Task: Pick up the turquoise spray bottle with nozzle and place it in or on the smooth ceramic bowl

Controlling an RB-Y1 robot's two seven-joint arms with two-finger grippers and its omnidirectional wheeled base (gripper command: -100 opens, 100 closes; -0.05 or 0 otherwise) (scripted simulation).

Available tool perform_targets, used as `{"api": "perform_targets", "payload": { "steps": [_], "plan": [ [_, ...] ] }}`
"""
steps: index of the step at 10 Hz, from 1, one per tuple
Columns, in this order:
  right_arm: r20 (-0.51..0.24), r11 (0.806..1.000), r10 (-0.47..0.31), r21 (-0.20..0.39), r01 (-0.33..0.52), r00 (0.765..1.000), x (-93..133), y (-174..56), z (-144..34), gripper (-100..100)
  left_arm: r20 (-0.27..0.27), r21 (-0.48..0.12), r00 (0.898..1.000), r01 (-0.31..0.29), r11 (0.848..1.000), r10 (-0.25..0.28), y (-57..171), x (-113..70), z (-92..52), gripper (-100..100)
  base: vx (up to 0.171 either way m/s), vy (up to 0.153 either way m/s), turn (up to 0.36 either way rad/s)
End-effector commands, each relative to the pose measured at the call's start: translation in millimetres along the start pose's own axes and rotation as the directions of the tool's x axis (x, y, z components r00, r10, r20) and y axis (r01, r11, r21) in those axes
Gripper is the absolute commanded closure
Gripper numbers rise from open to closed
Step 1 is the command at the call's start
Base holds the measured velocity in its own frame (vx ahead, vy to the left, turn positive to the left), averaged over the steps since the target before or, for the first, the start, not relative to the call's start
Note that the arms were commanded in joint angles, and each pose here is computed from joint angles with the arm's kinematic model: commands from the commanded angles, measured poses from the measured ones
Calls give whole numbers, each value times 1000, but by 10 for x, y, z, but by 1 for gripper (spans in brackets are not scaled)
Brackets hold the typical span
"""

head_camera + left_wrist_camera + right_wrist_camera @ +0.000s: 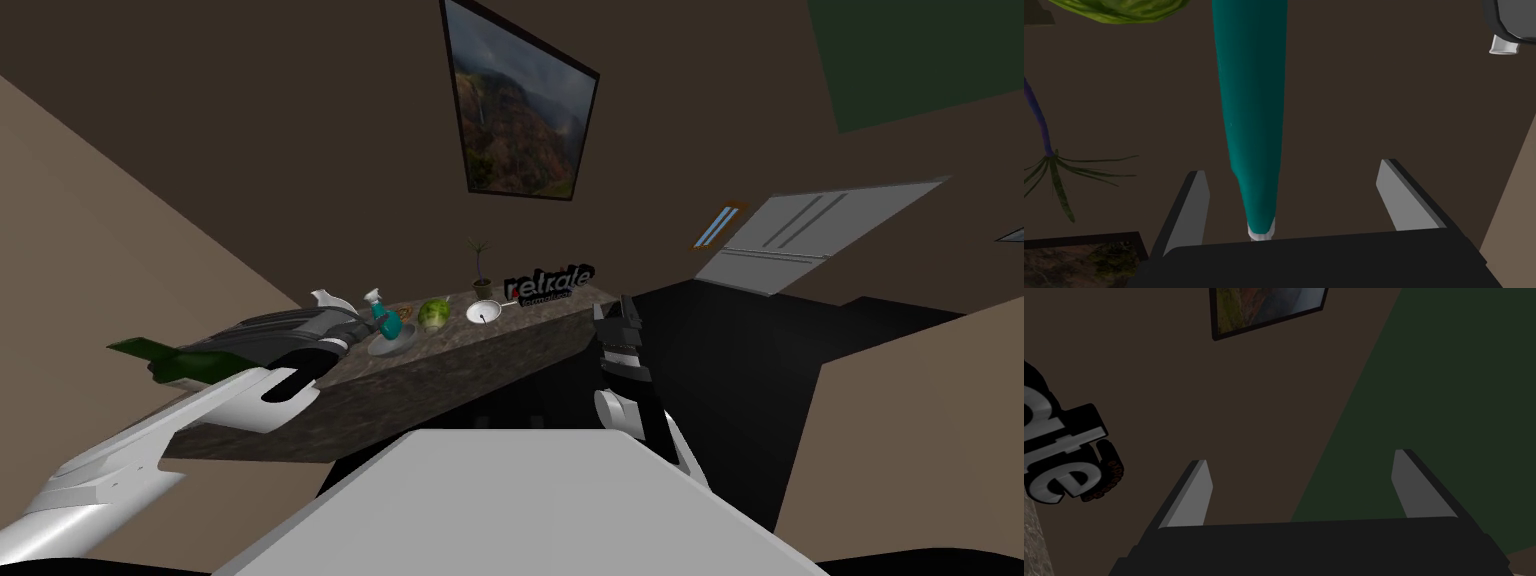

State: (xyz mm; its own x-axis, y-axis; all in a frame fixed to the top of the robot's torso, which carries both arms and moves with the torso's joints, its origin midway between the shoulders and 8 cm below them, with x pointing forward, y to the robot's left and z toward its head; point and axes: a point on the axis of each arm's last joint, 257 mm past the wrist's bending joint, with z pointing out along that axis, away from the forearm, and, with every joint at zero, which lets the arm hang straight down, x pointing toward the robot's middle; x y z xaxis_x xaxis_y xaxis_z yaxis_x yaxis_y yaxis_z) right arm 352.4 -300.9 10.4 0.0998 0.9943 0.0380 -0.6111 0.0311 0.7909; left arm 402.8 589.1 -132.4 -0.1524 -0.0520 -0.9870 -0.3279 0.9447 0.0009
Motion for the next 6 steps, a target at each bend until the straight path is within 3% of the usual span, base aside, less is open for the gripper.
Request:
{"api": "perform_targets", "payload": {
  "steps": [1, 2, 6],
  "plan": [
    [0, 1000, 0, 0, 0, 1000, 0, 0, 0, 0, 0, 0, 1000, 0, 1000, 0, 0, 0, 0, 0, 0, 0, 0],
    [0, 1000, 0, 0, 0, 1000, 0, 0, 0, 0, 9, 5, 1000, -4, 1000, 4, -34, -170, -20, -100, 6, 1, 61],
    [0, 1000, 0, 0, 0, 1000, 0, 0, 0, 0, 21, 21, 1000, -13, 1000, 12, -159, -477, -61, -100, 9, -1, 48]
  ]
}}
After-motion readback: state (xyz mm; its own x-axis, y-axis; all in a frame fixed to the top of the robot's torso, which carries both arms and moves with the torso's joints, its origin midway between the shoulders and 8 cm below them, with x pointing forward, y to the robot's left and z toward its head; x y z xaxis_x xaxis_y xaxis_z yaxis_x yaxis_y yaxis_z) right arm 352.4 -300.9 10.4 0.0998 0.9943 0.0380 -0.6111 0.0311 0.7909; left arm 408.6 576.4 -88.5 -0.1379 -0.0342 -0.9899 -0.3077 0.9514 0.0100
